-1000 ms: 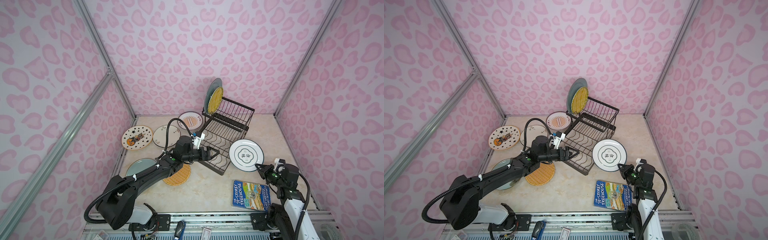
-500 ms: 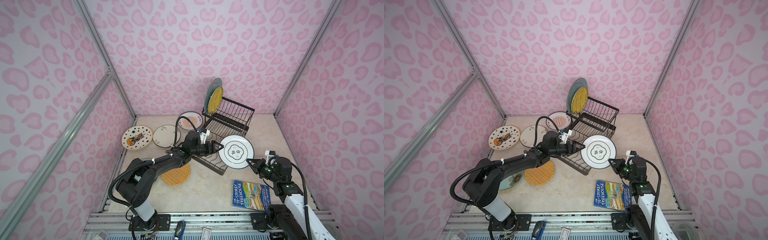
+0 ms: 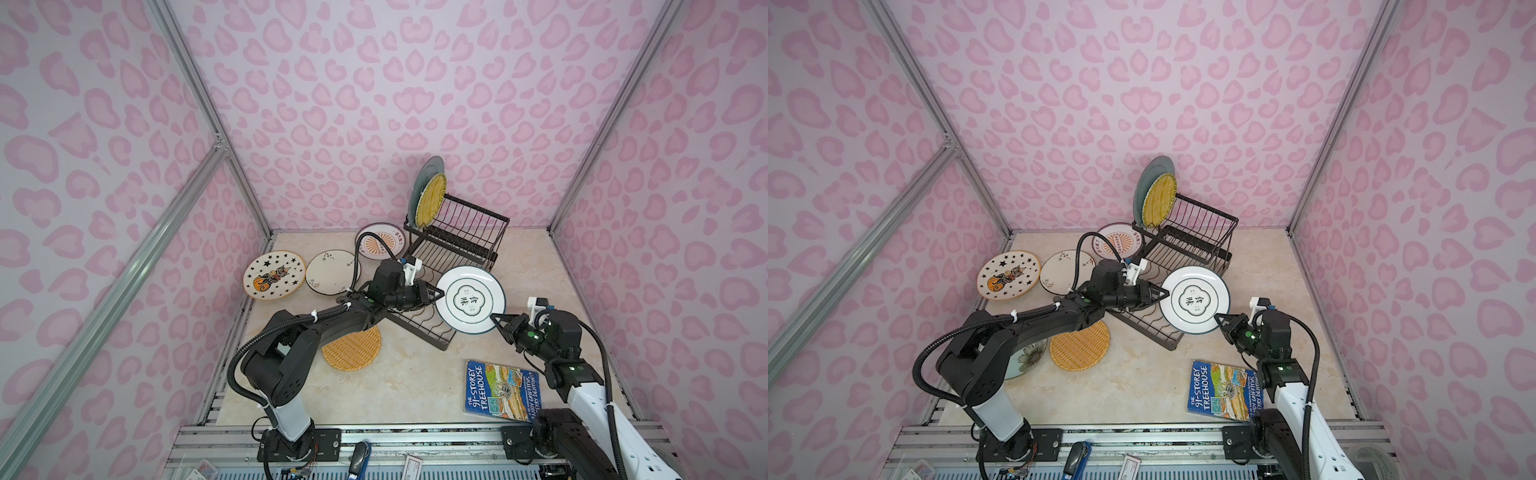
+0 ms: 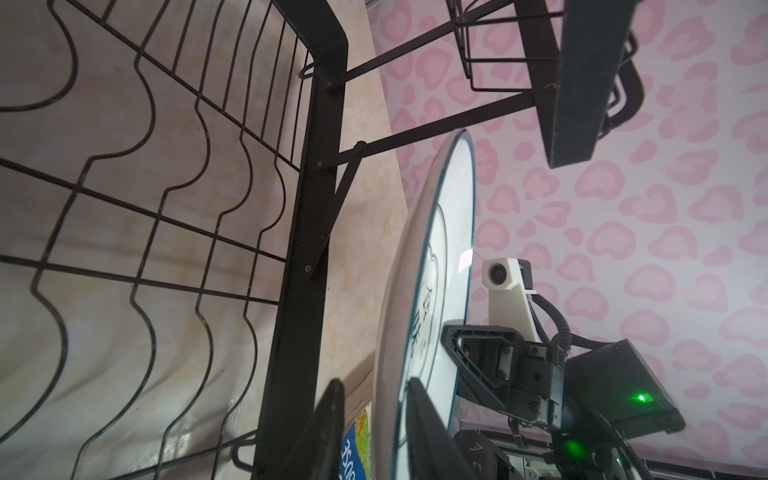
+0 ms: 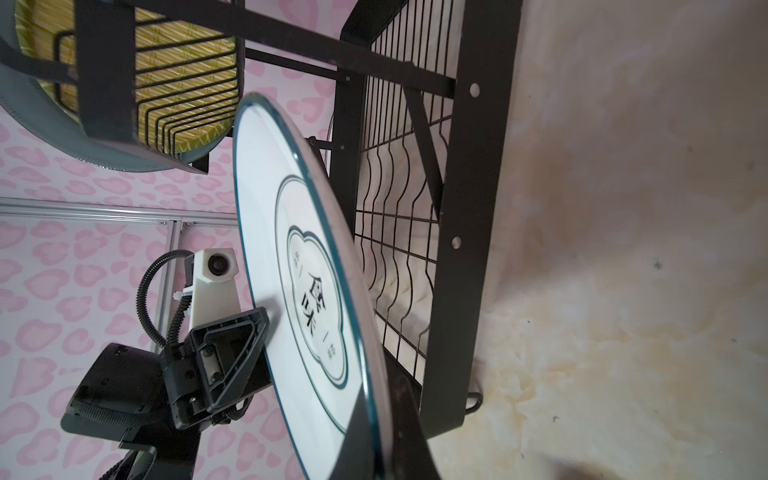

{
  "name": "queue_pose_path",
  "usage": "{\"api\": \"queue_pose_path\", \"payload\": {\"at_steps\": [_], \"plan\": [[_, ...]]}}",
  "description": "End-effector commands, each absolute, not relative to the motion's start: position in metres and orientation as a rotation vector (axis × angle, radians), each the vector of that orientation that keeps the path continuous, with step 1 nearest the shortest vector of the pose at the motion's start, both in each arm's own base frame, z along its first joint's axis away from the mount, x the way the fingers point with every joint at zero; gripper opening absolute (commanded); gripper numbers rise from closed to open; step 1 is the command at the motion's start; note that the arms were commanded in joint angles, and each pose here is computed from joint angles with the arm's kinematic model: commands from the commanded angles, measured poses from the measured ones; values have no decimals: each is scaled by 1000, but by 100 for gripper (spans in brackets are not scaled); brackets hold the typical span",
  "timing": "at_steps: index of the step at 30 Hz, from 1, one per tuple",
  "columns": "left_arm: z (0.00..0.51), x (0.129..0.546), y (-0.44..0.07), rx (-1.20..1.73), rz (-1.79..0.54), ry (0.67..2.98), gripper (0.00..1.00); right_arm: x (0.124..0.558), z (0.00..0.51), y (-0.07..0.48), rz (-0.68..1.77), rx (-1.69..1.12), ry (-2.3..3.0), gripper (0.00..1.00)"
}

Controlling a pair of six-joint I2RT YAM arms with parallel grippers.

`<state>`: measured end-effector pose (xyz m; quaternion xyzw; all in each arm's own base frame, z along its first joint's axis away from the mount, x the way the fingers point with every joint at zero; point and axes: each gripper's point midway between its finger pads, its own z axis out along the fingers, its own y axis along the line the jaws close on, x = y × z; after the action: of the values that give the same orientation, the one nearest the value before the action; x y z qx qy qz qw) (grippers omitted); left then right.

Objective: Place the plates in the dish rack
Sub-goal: 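Grasp the plate's rim with the left gripper beside the right gripper, then carry the plate to the upper tier with the left gripper while the right withdraws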

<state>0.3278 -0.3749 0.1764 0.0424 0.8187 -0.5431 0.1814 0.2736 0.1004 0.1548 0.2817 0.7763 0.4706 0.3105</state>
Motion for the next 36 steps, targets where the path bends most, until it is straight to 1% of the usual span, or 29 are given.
{"api": "queue_pose_path", "payload": {"at_steps": [1, 2, 5, 14, 16, 22, 23, 24, 26, 28, 33, 36], "plan": [[182, 331, -377, 115, -1553, 2299, 18, 279, 173, 105, 1282, 671, 1994, 0], [182, 330, -377, 112, -1554, 2300, 13, 280, 174, 105, 1282, 670, 1993, 0], [189, 329, -376, 103, -1564, 2290, 3, 280, 175, 106, 1280, 658, 1994, 0], [225, 321, -359, 72, -1541, 2205, 3, 284, 190, 114, 1287, 578, 1992, 1], [233, 319, -350, 59, -1506, 2182, 3, 286, 198, 119, 1289, 532, 1987, 10], [247, 308, -312, 20, -1307, 2162, 3, 288, 214, 129, 1284, 428, 1971, 59], [252, 305, -304, 21, -1270, 2151, 3, 289, 217, 131, 1276, 411, 1966, 67], [254, 303, -296, 15, -1234, 2149, 4, 289, 218, 132, 1269, 394, 1966, 72], [261, 298, -279, 0, -1155, 2139, 4, 290, 223, 137, 1266, 356, 1960, 77], [270, 293, -265, -4, -1090, 2124, 4, 292, 227, 142, 1275, 327, 1948, 80], [295, 281, -220, -47, -900, 2074, 4, 295, 224, 155, 1295, 277, 1951, 84], [324, 278, -194, -59, -771, 2013, 4, 297, 219, 162, 1301, 259, 1966, 86]]}}
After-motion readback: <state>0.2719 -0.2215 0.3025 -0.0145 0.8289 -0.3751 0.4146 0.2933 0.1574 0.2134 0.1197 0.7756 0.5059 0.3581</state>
